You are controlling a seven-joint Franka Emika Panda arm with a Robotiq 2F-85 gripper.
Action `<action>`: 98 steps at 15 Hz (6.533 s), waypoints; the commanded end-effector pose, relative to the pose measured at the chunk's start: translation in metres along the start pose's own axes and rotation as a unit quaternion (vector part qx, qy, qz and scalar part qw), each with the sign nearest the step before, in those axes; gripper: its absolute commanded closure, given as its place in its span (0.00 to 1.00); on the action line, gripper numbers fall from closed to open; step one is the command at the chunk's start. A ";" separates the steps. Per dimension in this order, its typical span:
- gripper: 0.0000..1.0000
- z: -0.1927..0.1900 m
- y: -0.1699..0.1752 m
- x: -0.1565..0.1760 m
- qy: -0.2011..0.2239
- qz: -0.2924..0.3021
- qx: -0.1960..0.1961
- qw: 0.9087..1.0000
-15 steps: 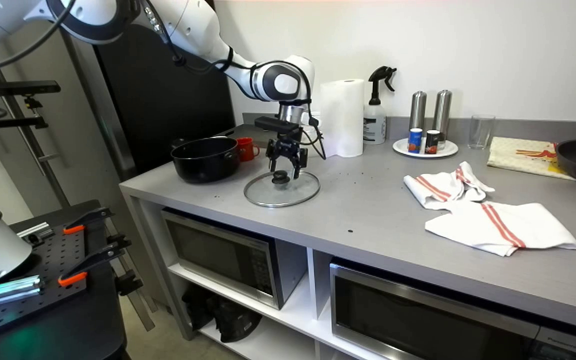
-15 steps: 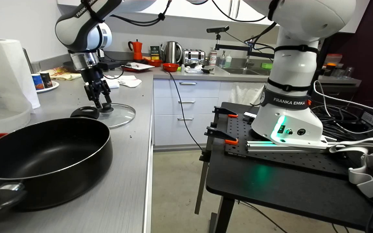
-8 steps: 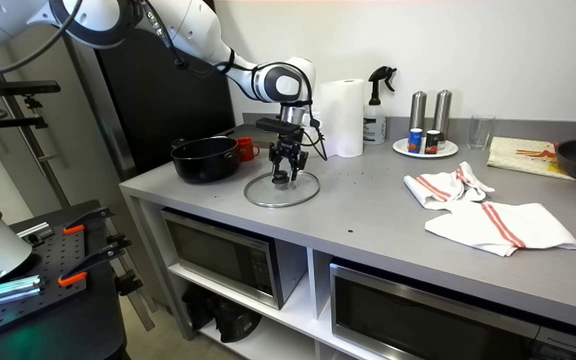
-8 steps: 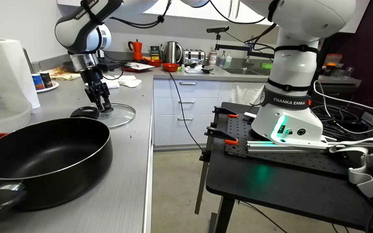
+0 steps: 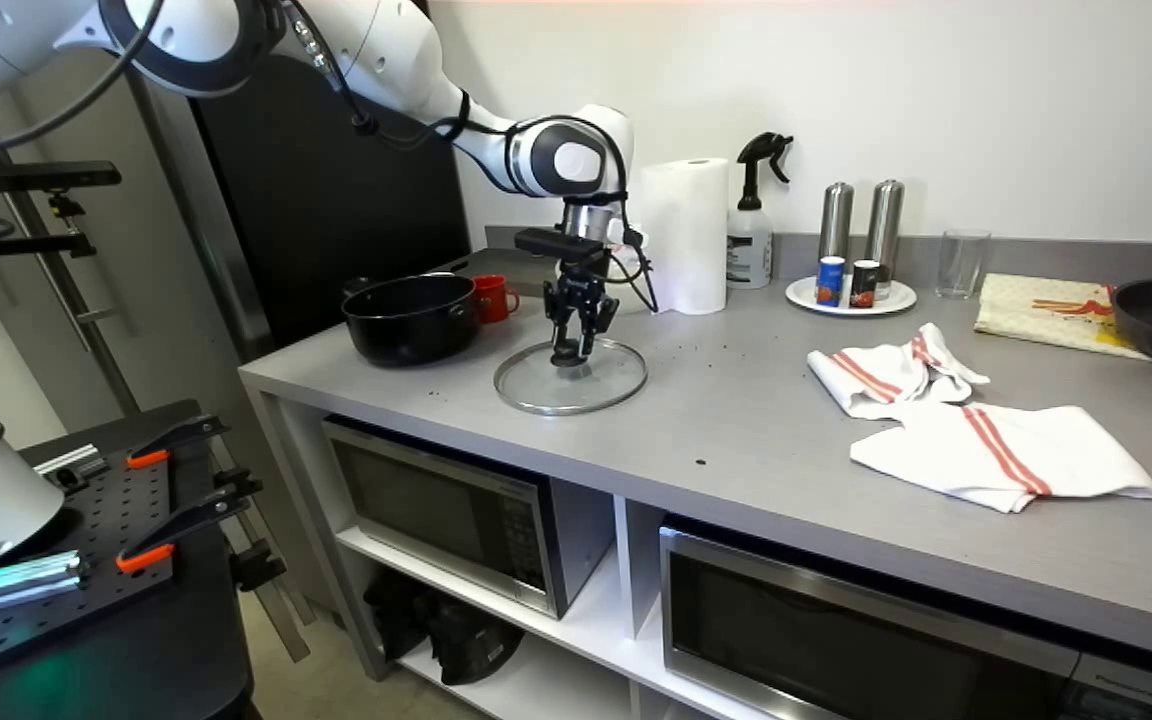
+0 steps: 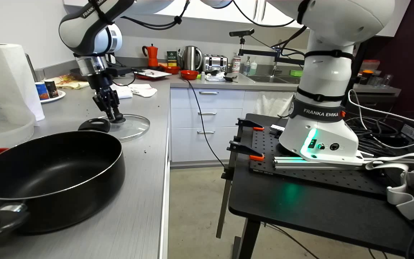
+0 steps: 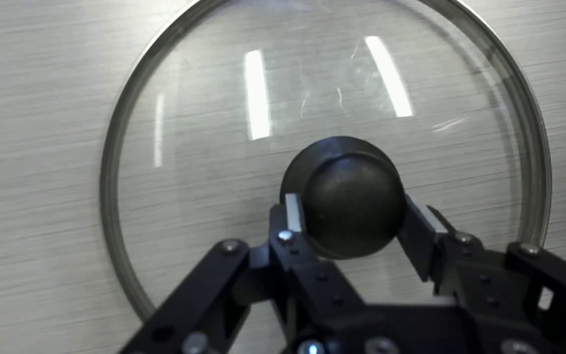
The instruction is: Put the lid on the pot
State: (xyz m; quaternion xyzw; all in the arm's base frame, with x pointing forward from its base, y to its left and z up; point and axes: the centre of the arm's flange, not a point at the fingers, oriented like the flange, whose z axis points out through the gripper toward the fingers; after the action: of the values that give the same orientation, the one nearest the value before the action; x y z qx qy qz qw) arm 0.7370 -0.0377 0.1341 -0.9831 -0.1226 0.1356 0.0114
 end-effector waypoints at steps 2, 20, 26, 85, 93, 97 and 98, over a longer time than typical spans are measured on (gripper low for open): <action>0.75 -0.019 0.002 -0.003 0.005 0.008 -0.002 1.000; 0.75 -0.174 -0.077 -0.071 0.053 -0.019 -0.118 0.991; 0.75 -0.169 -0.138 -0.074 0.036 -0.074 -0.127 0.988; 0.75 -0.085 -0.404 -0.059 -0.019 -0.344 -0.128 0.930; 0.75 -0.077 -0.404 -0.064 -0.021 -0.356 -0.112 0.928; 0.75 -0.079 -0.396 -0.064 -0.013 -0.363 -0.095 0.927; 0.75 -0.079 -0.393 -0.064 -0.012 -0.363 -0.091 0.927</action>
State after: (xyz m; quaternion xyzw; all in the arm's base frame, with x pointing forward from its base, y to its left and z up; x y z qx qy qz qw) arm 0.6102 0.3382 0.2358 -0.8683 -0.4762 0.1286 -0.0526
